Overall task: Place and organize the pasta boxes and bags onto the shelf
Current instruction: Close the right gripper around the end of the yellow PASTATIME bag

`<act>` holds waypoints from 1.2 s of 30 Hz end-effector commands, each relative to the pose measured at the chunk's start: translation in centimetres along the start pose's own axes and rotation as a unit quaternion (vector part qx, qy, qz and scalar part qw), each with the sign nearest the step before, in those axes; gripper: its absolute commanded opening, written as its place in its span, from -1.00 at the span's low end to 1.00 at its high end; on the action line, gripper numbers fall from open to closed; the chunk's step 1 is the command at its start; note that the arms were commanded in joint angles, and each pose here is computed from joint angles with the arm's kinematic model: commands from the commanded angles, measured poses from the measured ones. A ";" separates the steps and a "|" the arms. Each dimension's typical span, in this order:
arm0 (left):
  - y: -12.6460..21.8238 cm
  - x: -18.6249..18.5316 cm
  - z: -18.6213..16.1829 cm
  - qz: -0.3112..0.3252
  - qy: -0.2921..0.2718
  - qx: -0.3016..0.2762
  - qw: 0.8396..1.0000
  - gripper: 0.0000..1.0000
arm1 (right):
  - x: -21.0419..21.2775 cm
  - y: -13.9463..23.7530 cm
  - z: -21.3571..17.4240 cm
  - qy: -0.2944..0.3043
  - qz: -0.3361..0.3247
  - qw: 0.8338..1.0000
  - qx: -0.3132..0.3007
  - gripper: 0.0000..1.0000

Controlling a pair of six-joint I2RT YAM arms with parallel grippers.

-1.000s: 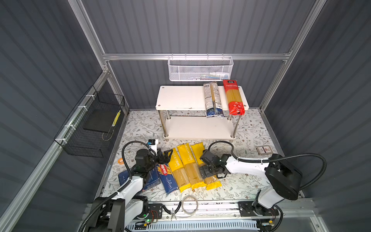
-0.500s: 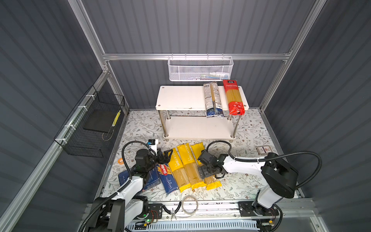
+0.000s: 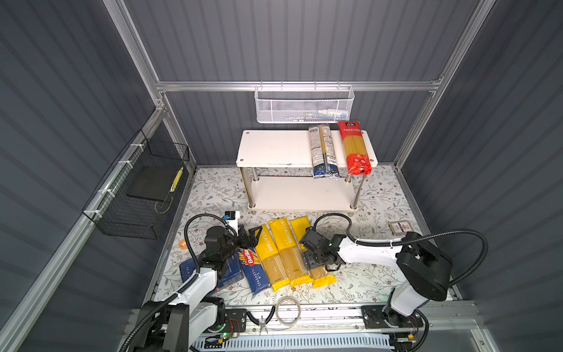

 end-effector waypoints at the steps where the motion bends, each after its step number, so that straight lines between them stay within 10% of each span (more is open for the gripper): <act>1: -0.1 -0.4 1.0 -0.008 -0.012 -0.007 1.000 1.00 | -0.7 -0.7 -1.6 -0.013 -0.003 0.999 0.029 0.64; 36: -0.2 -0.4 1.0 -0.007 -0.010 -0.004 1.000 0.99 | -0.1 0.3 -1.6 -0.068 0.073 0.995 -0.014 -0.01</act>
Point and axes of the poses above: each gripper's point midway between its finger pads, its own y axis back along the fingers, its own x axis along the line the jaws close on, z = x × y, the point moved 6 cm from there along y, back along the fingers, and after that the axes turned 4 degrees about -y, right-handed, at the moved point
